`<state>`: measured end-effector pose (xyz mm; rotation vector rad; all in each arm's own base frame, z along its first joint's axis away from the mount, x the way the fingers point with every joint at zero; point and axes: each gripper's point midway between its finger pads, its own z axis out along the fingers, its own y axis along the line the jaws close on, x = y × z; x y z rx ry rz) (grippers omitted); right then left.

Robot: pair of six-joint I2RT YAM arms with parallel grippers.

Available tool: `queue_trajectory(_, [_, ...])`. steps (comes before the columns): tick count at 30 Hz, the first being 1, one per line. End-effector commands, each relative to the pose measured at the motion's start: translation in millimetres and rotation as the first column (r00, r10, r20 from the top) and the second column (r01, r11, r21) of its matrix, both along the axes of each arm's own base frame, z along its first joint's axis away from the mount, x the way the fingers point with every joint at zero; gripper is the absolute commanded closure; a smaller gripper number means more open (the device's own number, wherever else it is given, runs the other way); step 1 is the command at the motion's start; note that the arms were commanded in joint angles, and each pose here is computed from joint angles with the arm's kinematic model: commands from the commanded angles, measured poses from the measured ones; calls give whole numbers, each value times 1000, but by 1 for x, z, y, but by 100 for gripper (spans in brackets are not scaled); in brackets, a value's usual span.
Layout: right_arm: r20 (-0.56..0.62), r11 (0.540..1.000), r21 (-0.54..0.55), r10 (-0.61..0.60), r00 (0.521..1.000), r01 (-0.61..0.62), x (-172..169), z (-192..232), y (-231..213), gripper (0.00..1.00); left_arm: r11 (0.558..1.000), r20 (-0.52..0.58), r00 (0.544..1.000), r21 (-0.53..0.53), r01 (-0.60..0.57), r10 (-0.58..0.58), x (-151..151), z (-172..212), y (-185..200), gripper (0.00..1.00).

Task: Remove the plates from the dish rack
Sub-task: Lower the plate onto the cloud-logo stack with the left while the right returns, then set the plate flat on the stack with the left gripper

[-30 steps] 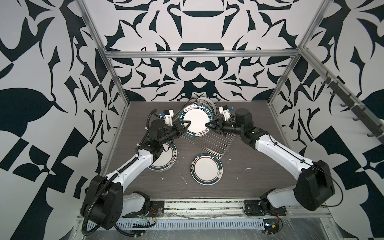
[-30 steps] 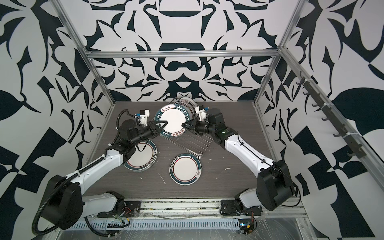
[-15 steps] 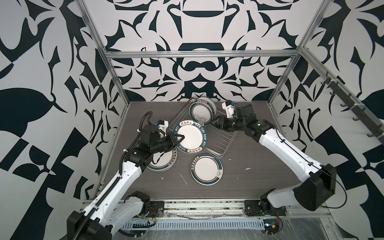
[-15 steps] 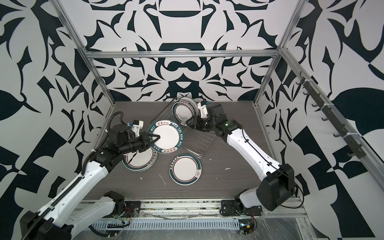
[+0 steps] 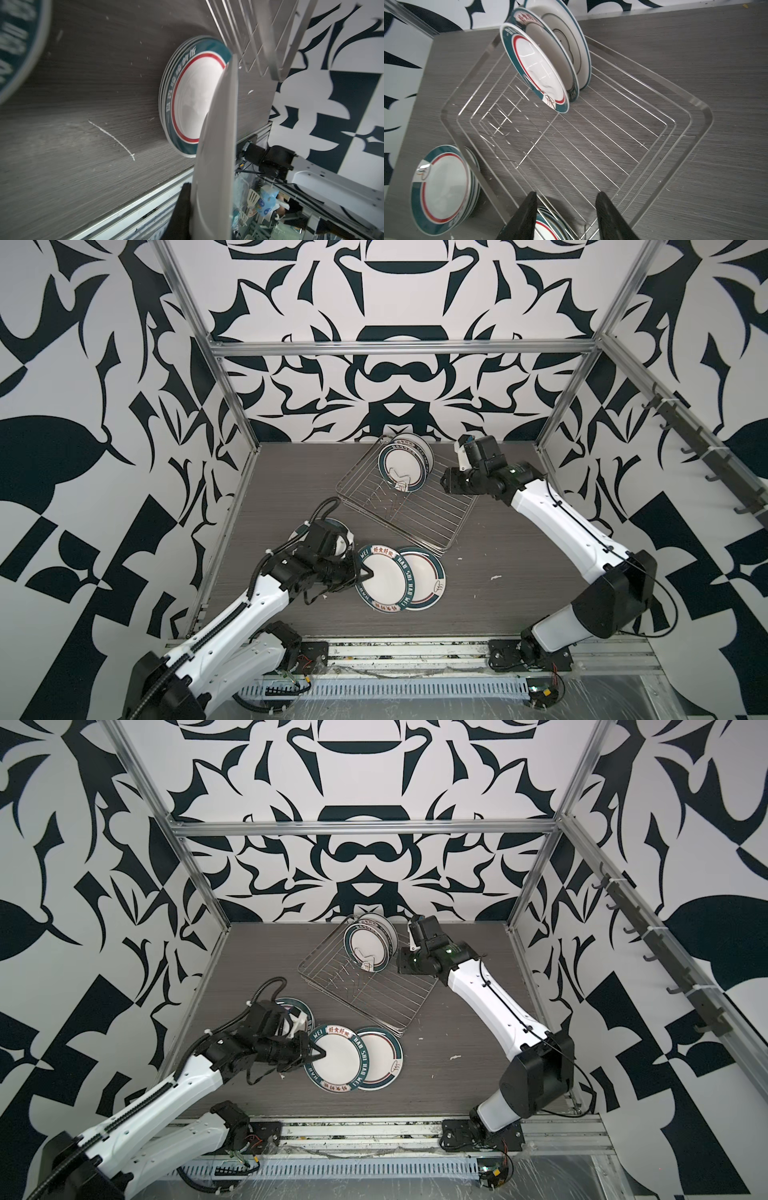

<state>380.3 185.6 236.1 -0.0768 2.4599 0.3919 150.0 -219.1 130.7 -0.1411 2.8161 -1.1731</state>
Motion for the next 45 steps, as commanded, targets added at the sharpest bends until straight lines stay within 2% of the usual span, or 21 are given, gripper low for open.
queue_trajectory(1, [68, 999, -51, -16, 998, 19, 6, 21, -11, 50, 1000, 40, 999, -14, 18, -18, 6, 0, -18, 100])
queue_trajectory(7, [58, 997, -77, -6, 998, 11, 10, 15, -11, 50, 1000, 20, 1000, -4, 14, -14, 13, -16, -28, 97])
queue_trajectory(11, [43, 997, -71, 14, 999, -11, 10, 11, -7, 50, 1000, 13, 1000, 23, 13, -13, 16, -22, -30, 86])
queue_trajectory(14, [38, 997, -69, 29, 999, -26, 10, 9, -5, 50, 999, 10, 1000, 33, 12, -12, 18, -25, -32, 82])
queue_trajectory(19, [32, 997, -62, 49, 998, -47, 9, 4, -1, 50, 999, -2, 1000, 48, 15, -15, 19, -31, -35, 70])
queue_trajectory(26, [-3, 995, -50, 91, 996, -91, 6, -2, 6, 50, 990, -67, 998, 141, -3, 13, 22, -44, -30, 59])
queue_trajectory(34, [-13, 992, -42, 117, 993, -118, 4, -8, 10, 50, 971, -131, 991, 239, -2, 35, 26, -57, -28, 54])
queue_trajectory(45, [-23, 985, -42, 164, 986, -165, -1, -12, 14, 50, 964, -144, 989, 267, 21, 19, 39, -59, -40, 53])
